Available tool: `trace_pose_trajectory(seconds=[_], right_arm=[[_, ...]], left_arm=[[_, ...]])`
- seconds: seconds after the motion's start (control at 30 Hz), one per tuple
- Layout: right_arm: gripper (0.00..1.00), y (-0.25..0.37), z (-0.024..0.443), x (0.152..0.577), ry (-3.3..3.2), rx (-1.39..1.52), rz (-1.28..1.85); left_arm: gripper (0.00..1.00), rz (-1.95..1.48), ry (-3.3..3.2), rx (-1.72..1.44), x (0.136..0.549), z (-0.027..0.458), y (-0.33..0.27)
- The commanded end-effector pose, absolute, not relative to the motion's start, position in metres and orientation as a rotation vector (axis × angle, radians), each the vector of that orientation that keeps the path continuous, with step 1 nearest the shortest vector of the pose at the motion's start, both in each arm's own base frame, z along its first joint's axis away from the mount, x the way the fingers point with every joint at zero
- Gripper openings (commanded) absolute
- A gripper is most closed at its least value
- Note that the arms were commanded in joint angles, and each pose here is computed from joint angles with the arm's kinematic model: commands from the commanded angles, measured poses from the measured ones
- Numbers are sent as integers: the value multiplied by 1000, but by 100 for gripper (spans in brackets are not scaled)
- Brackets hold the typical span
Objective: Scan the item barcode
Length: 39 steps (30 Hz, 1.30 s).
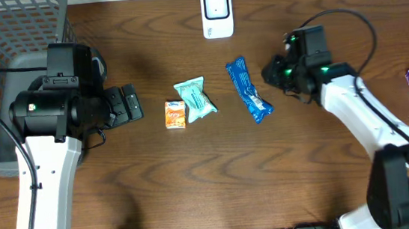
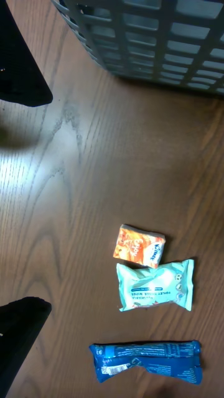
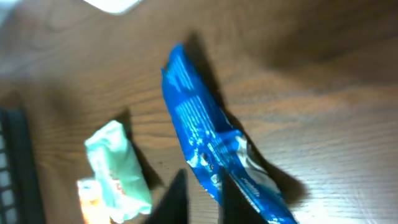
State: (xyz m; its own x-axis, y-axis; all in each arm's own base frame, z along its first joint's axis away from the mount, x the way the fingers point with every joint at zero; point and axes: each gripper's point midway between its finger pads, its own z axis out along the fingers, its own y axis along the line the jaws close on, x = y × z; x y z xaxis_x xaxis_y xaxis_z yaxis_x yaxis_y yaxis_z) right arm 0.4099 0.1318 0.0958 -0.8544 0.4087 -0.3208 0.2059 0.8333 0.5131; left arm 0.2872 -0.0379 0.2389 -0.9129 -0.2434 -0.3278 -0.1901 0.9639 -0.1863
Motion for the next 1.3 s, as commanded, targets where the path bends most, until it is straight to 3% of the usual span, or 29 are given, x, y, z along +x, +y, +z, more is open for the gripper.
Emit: trace_pose_trajectory(seconds=[0.0,0.27,0.4,0.57,0.8,1.27], right_arm=[[1,142,48,394,2717,478,588],[1,137,-1,363,2899,578,451],[1,116,14,359,2869,596,288],[2,105,68,369,2716,579,268],[29,119,125,394,2508,476,395],[29,153,36,407,2656,382,410]], left_arm=[[98,-205,2742,-298,289,245,-36],[98,-206,2742,-299,289,245,-36],[98,-206,2742,-299,289,245,-36],[98,-206,2742,-299,289,245,-36],[98,-206,2742,-299,289,245,-36],[98,-206,2742,-299,289,245,-36]])
